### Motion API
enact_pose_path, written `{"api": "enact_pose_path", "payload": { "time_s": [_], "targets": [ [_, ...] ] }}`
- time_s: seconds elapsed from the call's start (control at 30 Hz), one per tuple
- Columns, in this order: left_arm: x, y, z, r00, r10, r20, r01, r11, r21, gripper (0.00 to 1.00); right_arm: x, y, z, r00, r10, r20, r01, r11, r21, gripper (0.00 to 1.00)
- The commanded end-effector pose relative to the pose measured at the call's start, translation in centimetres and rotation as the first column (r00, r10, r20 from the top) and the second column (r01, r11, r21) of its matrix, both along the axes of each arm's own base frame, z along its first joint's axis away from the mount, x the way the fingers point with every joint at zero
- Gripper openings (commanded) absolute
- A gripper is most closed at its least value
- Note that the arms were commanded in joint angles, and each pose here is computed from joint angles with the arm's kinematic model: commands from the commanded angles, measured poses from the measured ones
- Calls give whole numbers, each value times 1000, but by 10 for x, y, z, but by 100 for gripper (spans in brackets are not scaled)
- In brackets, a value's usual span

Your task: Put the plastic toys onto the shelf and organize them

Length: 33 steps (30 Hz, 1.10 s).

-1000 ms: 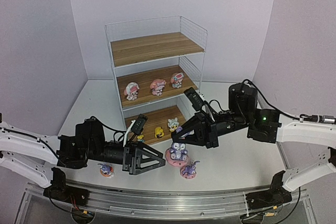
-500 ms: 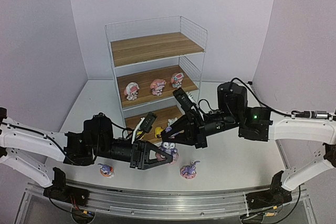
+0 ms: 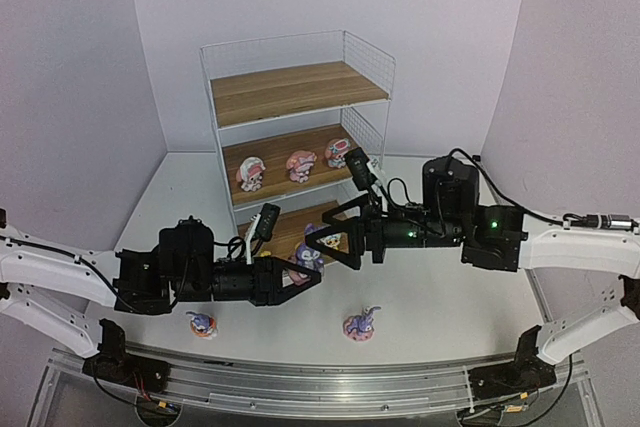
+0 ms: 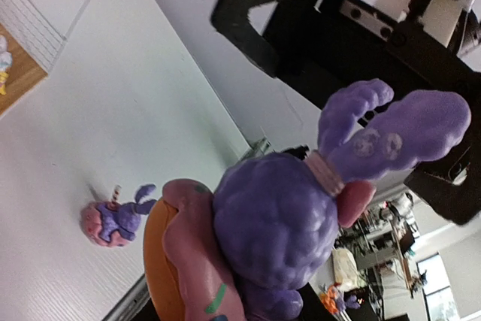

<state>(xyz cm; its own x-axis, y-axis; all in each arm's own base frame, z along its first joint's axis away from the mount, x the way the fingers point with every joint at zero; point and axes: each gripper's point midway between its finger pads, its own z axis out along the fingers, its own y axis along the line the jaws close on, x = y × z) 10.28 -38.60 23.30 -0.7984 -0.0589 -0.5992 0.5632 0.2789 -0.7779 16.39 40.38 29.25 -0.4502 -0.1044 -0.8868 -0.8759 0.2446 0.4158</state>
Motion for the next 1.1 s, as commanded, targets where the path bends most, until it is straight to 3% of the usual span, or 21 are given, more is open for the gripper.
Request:
{"api": "enact_pose_path", "payload": {
  "time_s": [0.0, 0.13, 0.3, 0.63, 1.07],
  "targets": [
    [39, 15, 26, 970, 240, 39, -239, 971, -30, 0, 32, -17, -4, 961, -272, -48, 272, 962, -17, 91],
    [53, 18, 19, 947, 315, 56, -317, 948, 28, 0, 39, -8, -15, 939, -342, -26, 341, 939, -54, 88],
    [59, 18, 16, 935, 346, 78, -350, 936, 42, 0, 47, 5, -25, 924, -380, -46, 376, 923, -82, 78],
    [64, 8, 8, 933, 349, 88, -355, 932, 69, 0, 45, 33, -23, 920, -389, -49, 387, 921, -50, 76],
    [71, 5, 4, 921, 374, 111, -384, 919, 87, 0, 55, 47, -42, 883, -460, -96, 453, 888, -82, 57]
  ]
}}
